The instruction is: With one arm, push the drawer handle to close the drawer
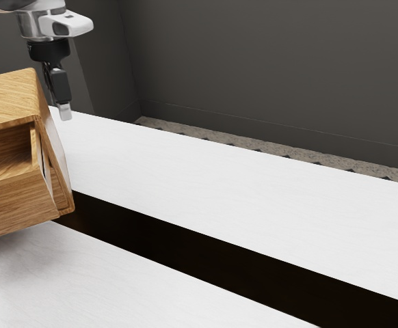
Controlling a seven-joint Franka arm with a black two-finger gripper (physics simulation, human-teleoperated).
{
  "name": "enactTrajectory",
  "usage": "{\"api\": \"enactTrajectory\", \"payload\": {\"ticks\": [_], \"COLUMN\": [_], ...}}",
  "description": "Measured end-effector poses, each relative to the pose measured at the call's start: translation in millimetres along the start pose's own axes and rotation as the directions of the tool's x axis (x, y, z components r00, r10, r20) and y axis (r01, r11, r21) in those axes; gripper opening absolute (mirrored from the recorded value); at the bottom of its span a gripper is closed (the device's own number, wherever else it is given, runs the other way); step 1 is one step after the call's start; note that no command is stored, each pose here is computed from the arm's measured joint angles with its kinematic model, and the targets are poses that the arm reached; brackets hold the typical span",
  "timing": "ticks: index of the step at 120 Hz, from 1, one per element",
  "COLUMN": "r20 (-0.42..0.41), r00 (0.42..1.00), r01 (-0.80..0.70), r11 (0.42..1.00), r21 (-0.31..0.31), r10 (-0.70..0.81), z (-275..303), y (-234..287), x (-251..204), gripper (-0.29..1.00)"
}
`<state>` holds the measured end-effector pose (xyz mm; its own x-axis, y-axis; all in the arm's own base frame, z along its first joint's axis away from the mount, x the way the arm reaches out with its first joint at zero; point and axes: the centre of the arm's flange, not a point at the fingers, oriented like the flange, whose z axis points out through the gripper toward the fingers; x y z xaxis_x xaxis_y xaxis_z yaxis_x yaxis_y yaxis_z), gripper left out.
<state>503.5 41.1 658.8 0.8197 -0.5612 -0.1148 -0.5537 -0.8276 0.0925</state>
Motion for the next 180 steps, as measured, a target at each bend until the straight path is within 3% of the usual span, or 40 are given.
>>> {"api": "enactTrajectory", "payload": {"ticks": [42, 50, 60, 66, 78, 88, 98, 106, 117, 128, 135, 145, 156, 180], "r20": [0.000, -0.104, -0.198, -0.184, -0.079, -0.019, 0.045, 0.043, 0.005, -0.030, -0.073, -0.096, -0.094, -0.068], "r00": [0.999, 0.993, 0.980, 0.981, 0.940, 0.913, 0.901, 0.942, 0.998, 0.990, 0.967, 0.904, 0.796, 0.552], "r01": [-0.043, -0.048, -0.003, 0.097, 0.337, 0.408, 0.427, 0.329, 0.065, -0.141, -0.246, -0.418, -0.596, -0.822], "r11": [0.999, 0.994, 0.985, 0.982, 0.940, 0.911, 0.901, 0.943, 0.998, 0.990, 0.969, 0.909, 0.802, 0.557], "r21": [0.000, 0.094, 0.174, 0.161, 0.058, 0.058, 0.072, 0.052, 0.022, 0.009, -0.007, 0.009, 0.042, 0.118], "r10": [0.043, 0.058, 0.037, -0.067, -0.332, -0.407, -0.431, -0.332, -0.065, 0.141, 0.245, 0.416, 0.597, 0.831], "z": [0, -69, -138, -135, -77, -44, -11, 13, 32, 49, 69, 93, 108, 124], "y": [0, 20, 63, 65, 39, 54, 58, 51, 50, 45, 32, 22, 14, 4], "x": [0, -23, -105, -166, -250, -275, -271, -266, -248, -248, -262, -263, -248, -238], "gripper": [0.70, 0.70, 0.70, 0.70, 0.70, 0.70, 0.70, 0.70, 0.70, 0.69, 0.57, 0.35, 0.17, 0.00]}}
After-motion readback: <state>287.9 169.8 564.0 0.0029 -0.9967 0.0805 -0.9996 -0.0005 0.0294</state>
